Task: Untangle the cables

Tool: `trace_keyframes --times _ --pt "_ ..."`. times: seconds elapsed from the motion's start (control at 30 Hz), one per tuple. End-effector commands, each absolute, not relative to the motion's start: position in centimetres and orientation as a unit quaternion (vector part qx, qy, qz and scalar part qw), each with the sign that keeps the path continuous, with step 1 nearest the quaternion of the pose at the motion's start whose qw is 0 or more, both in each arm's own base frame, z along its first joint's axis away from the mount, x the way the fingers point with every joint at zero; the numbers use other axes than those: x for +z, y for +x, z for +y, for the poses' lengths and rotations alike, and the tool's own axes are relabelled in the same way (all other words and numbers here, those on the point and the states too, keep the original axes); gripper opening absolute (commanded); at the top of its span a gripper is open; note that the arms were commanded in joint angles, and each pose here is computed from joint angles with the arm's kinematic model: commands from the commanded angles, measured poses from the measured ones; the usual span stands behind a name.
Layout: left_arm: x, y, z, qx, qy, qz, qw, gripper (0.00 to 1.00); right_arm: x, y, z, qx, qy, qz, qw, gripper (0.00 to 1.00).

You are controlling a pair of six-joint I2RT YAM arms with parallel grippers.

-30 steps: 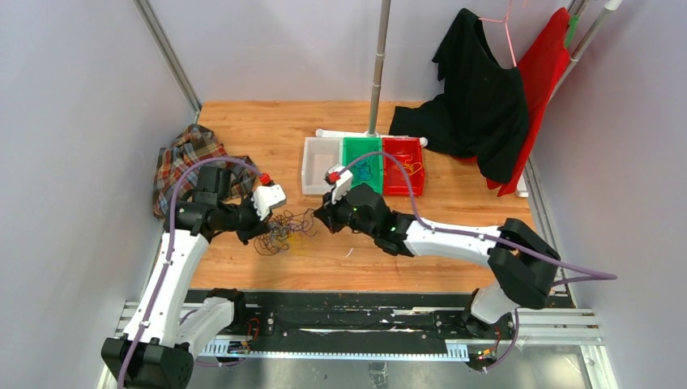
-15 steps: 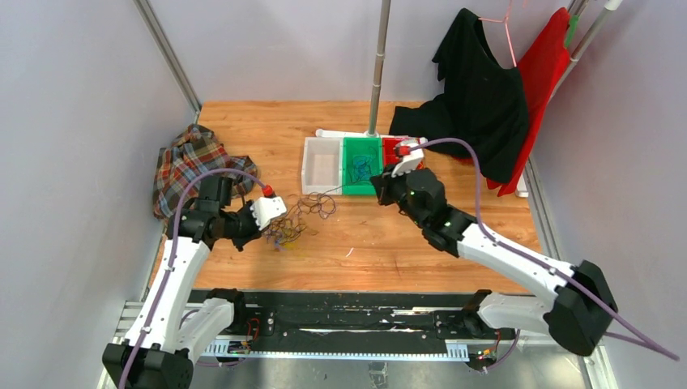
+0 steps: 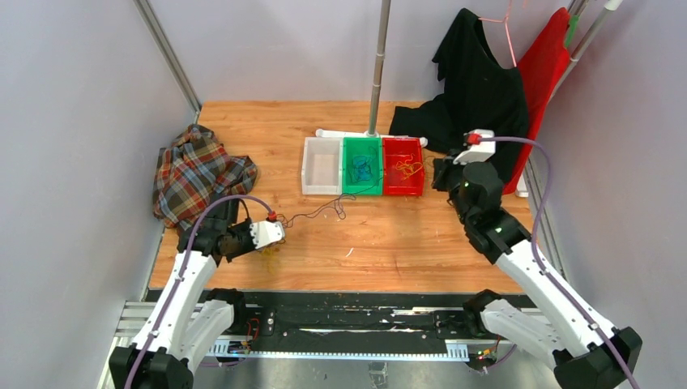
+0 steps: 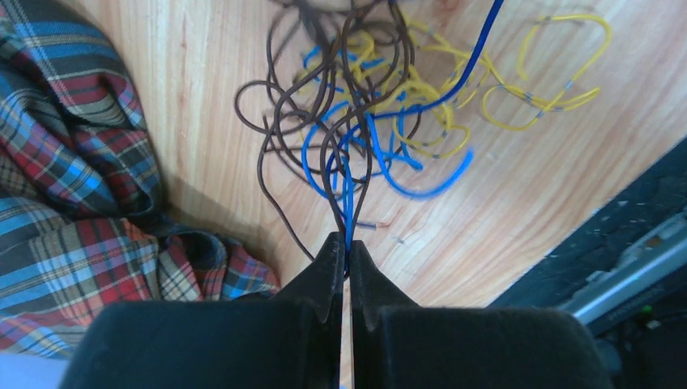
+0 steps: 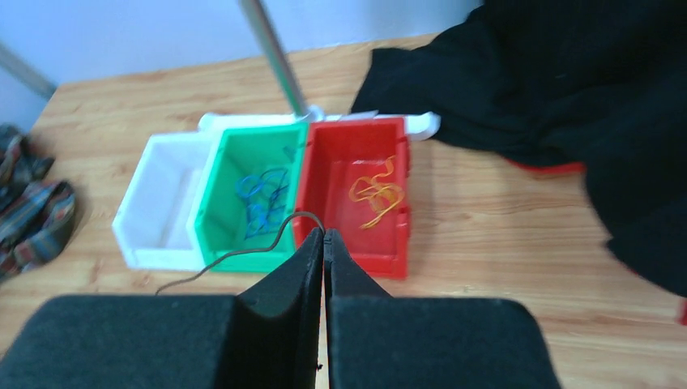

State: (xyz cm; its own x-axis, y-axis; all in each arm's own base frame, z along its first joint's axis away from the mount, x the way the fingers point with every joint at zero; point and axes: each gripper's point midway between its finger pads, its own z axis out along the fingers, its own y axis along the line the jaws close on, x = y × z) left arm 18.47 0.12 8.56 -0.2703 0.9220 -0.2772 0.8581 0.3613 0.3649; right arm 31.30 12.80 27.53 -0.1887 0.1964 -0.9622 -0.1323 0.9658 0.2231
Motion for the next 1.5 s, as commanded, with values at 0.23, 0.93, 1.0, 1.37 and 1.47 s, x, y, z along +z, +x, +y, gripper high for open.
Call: trace_keyframes --times 0.23,0.93,1.0,1.37,1.47 --pt "5.3 19.0 6.1 0.231 0.604 0.751 0.133 0.01 37.0 31.5 -0.8 0.015 0.195 0.707 0.679 0.01" --pt "18.0 21.0 -4.8 -0.006 0.51 0.773 0.376 0.1 32.9 31.9 16.4 0.24 -0.045 0.735 0.633 0.21" --pt "19.8 21.2 -5.6 -0.021 0.501 0.769 0.398 0.08 30.9 31.0 19.7 0.259 -0.089 0.739 0.616 0.28" --pt "30.4 22.3 -10.5 -0.133 0.458 0.726 0.496 0.03 27.3 24.8 33.4 0.337 -0.277 0.698 0.567 0.42" --pt "33.1 22.7 -11.5 -0.147 0.458 0.711 0.513 0.03 27.4 23.7 35.5 0.349 -0.296 0.688 0.563 0.44"
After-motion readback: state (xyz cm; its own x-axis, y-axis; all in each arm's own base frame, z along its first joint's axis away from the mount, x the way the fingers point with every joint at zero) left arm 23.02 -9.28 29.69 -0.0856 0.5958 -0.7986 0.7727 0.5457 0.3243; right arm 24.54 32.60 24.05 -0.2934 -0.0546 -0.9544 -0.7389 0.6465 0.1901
